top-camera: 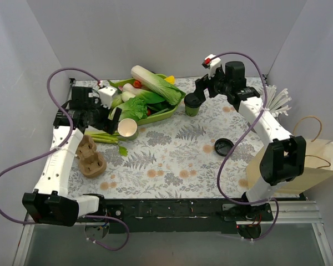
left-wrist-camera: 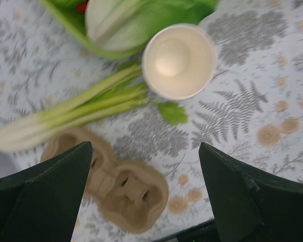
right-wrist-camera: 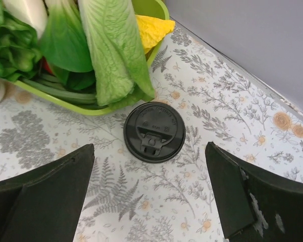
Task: Pack the takeout coffee
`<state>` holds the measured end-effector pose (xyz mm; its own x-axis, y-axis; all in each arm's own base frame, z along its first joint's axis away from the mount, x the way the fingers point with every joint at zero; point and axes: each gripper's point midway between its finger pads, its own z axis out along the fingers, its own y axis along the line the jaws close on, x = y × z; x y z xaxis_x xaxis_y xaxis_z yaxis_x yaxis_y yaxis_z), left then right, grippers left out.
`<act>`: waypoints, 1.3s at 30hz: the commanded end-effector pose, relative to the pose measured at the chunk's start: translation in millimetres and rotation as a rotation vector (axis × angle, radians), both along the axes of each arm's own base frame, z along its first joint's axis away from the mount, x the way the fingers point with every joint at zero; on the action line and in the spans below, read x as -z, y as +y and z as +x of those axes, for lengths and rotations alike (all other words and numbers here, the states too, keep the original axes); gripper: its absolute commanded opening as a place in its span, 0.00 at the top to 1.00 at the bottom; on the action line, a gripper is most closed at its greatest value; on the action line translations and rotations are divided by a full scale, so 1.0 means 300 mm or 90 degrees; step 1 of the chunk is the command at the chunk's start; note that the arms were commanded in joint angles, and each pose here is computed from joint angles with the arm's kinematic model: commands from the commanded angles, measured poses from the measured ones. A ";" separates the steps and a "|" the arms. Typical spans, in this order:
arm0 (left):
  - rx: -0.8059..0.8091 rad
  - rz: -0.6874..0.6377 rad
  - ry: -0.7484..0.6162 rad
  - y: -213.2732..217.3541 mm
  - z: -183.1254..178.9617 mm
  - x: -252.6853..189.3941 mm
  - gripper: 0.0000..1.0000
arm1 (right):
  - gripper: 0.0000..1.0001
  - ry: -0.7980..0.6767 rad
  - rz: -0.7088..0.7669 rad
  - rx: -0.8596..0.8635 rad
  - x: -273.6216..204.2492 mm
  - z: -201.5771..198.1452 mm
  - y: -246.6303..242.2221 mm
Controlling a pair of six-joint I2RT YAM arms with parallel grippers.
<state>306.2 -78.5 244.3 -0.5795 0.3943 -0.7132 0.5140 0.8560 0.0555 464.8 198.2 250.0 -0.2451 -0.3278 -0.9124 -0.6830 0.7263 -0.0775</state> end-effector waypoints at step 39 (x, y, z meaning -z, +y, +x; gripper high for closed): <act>-0.526 0.043 0.418 0.541 -0.155 0.413 0.51 | 0.02 0.267 -0.069 -0.103 0.159 -0.283 0.015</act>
<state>251.4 83.8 119.8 -0.9502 -0.2802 -0.1366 -0.2893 0.9559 0.0516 372.0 188.9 196.4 -0.5369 -0.4791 -0.6944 -0.7649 0.6236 0.1612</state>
